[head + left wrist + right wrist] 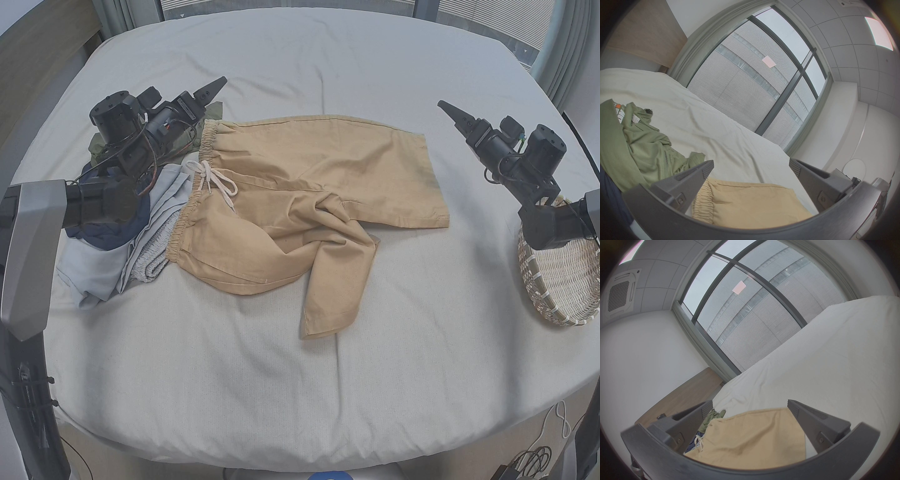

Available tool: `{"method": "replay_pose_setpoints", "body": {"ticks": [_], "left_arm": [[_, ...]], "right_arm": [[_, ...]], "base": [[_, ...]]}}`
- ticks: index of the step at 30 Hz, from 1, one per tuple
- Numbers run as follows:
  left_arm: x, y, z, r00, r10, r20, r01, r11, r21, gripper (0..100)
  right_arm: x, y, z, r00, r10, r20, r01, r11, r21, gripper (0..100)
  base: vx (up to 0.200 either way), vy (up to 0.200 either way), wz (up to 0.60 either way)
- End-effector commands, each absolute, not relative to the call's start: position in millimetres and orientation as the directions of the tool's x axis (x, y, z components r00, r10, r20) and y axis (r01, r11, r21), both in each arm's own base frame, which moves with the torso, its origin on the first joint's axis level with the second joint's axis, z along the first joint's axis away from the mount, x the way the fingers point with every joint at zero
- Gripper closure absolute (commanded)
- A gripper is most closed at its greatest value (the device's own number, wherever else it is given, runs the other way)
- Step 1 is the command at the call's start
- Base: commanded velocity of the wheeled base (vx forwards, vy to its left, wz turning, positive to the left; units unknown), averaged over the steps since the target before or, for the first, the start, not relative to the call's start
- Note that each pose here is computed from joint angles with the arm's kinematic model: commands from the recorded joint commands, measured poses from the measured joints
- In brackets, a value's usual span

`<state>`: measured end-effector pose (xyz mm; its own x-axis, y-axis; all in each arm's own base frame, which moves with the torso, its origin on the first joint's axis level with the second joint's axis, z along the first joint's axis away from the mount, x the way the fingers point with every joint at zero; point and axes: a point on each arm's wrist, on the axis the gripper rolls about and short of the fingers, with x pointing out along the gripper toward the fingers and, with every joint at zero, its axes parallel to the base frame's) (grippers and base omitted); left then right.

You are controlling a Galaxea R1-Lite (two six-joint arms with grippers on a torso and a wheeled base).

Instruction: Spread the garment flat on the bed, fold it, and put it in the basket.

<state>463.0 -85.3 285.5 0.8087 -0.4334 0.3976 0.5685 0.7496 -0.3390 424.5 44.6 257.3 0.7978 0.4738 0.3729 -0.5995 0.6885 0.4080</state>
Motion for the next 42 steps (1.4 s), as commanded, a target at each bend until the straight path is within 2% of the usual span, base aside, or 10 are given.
{"method": "replay_pose_setpoints", "body": {"ticks": [1,6,9,11,12,15,28,31,37,42], "left_arm": [[456.2,-62.9,293.4,0.825,-0.396,0.404,0.536,0.775,-0.336,0],[402.7,-53.9,307.4,0.834,-0.424,0.352,0.537,0.768,-0.349,0],[347.8,-50.8,286.3,0.811,-0.541,0.223,0.583,0.718,-0.38,0],[334.5,-49.5,280.2,0.795,-0.575,0.194,0.6,0.7,-0.387,0],[310.0,-45.7,267.4,0.766,-0.627,0.14,0.622,0.669,-0.408,0],[293.9,-41.0,253.4,0.767,-0.633,0.106,0.609,0.668,-0.428,0],[276.9,-38.9,233.3,0.757,-0.629,0.177,0.632,0.636,-0.442,0],[277.2,-38.1,232.6,0.76,-0.626,0.176,0.628,0.638,-0.444,0],[277.0,-34.6,233.5,0.767,-0.616,0.179,0.62,0.642,-0.451,0],[276.3,-34.9,232.7,0.769,-0.615,0.177,0.618,0.641,-0.456,0]], "right_arm": [[379.7,56.6,259.5,0.782,0.508,0.361,-0.622,0.664,0.414,0],[325.1,83.6,235.8,0.762,0.598,0.248,-0.635,0.615,0.468,0],[296.3,102.1,212.6,0.732,0.663,0.16,-0.636,0.578,0.511,0],[291.2,106.0,205.4,0.724,0.676,0.135,-0.631,0.571,0.524,0],[280.5,112.9,190.8,0.704,0.706,0.082,-0.624,0.559,0.546,0],[272.4,118.6,175.4,0.688,0.725,0.031,-0.611,0.556,0.564,0],[250.3,137.3,101.2,0.649,0.728,-0.222,-0.466,0.611,0.64,0],[249.8,142.4,95.7,0.636,0.737,-0.23,-0.452,0.598,0.662,0],[250.7,151.0,97.0,0.628,0.756,-0.184,-0.424,0.531,0.734,0],[258.4,155.9,86.9,0.624,0.754,-0.204,-0.395,0.53,0.75,0]], "base": [[0.0,0.0,0.0],[0.0,0.0,0.0],[0.0,0.0,0.0],[0.0,0.0,0.0],[0.0,0.0,0.0],[0.0,0.0,0.0],[0.0,0.0,0.0],[0.0,0.0,0.0],[0.0,0.0,0.0],[0.0,0.0,0.0]]}}
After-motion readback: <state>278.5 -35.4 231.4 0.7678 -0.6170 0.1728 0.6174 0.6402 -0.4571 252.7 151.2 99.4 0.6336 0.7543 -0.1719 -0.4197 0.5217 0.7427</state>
